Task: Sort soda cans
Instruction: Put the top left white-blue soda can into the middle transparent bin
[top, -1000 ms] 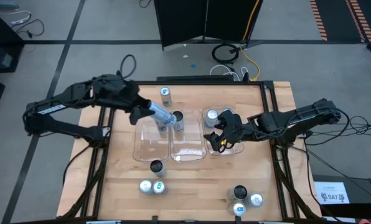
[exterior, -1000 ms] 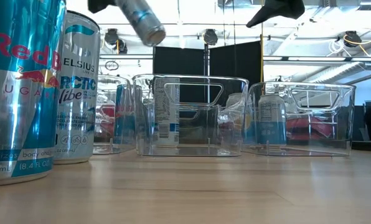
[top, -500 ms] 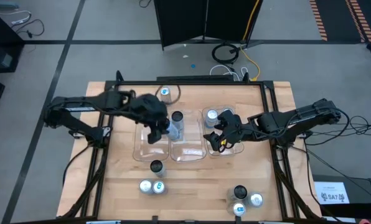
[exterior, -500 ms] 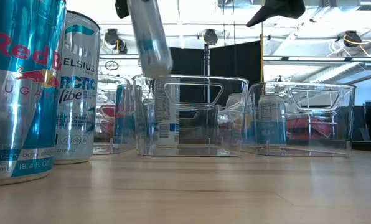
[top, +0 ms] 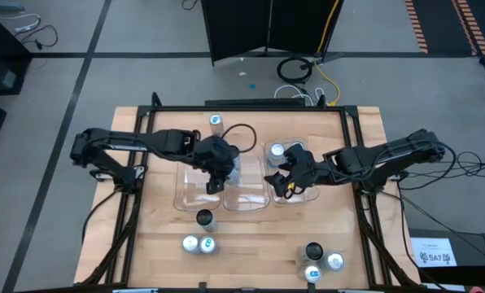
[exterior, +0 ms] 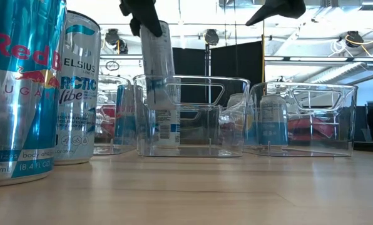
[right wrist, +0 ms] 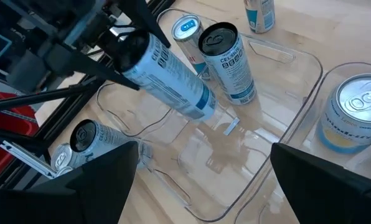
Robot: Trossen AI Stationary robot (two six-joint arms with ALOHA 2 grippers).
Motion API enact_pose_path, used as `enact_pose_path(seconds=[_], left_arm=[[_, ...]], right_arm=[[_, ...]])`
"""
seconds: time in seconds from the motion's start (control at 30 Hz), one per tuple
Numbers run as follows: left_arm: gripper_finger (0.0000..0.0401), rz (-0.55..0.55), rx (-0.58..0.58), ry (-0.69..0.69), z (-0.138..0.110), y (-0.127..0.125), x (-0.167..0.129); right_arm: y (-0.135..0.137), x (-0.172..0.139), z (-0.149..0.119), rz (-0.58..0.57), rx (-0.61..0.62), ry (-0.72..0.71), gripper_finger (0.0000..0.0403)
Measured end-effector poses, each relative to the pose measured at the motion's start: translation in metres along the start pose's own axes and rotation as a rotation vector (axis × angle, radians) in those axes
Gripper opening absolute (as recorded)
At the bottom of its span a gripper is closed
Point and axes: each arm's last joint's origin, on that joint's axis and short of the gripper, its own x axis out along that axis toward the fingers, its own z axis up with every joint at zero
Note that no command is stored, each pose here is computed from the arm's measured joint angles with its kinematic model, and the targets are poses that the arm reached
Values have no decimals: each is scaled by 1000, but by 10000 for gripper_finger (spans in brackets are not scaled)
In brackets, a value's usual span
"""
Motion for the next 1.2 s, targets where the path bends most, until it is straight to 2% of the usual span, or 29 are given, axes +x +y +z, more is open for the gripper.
enact_pose_path(seconds=[0.37,0.6,0.83,1.03,1.2], left_arm=[[279,4,28,63,2,-1,29],[279,-8,16,72,-6,-1,50],[279,-2,-3,60,-5,6,52],[280,-44,-49,63,-4,11,52],[297,-40,-98,67,-4,11,53]], right_arm=[[3,12,-6,-7,-13,39,358],[3,12,-6,-5,-17,45,358],[4,12,-7,4,-31,60,358],[4,12,-7,4,-43,60,358],[4,12,-7,4,-47,60,358]])
